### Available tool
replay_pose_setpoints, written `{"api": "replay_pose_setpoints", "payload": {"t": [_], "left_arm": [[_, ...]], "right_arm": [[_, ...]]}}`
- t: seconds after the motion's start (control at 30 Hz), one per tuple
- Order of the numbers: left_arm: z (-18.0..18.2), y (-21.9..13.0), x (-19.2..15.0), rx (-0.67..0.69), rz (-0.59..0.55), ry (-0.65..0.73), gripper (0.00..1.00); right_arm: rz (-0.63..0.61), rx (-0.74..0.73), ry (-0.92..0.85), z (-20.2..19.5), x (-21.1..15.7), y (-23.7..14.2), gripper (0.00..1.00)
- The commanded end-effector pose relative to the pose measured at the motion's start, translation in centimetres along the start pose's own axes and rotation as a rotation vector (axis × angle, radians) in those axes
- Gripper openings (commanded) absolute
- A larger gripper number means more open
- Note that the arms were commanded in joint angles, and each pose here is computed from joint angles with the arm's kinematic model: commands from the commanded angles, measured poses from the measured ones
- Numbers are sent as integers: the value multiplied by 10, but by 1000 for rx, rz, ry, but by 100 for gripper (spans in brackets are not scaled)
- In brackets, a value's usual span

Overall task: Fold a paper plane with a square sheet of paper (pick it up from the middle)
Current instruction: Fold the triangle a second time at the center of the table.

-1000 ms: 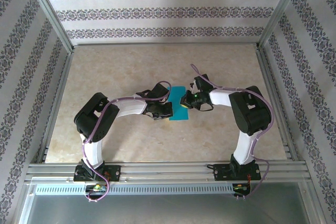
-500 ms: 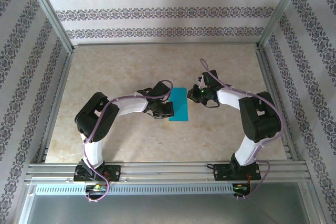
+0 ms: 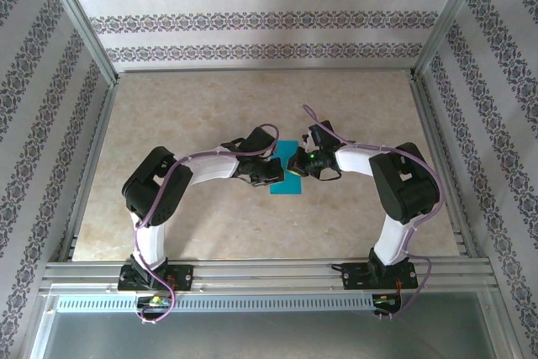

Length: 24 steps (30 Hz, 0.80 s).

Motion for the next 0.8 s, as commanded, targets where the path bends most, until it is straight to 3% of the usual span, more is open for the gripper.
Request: {"api": "replay_pose_setpoints", "payload": {"t": [0.0, 0.4, 0.63, 0.77], "left_arm": [[-2, 6, 9, -13, -5, -18, 10], [25, 14, -22, 69, 117, -42, 9], [35, -10, -51, 124, 222, 5, 9], [27, -25, -51, 114, 218, 60, 9]], "right_arm": [[16, -15, 15, -3, -1, 6, 1], [16, -128, 59, -25, -3, 13, 1], [10, -172, 73, -32, -3, 12, 1], [9, -160, 65, -29, -2, 10, 0]]}}
Point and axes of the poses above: each hand's point on the last joint's axis, 136 mm out from that joint toward the fingers, its own y axis out along the fingers, its own z axis along the line the jaws close on, x = y × z, the point moved 8 cm from there along -y, back along the fingers, and after that the axes turned 9 degrees about y, right-handed, at the moved point
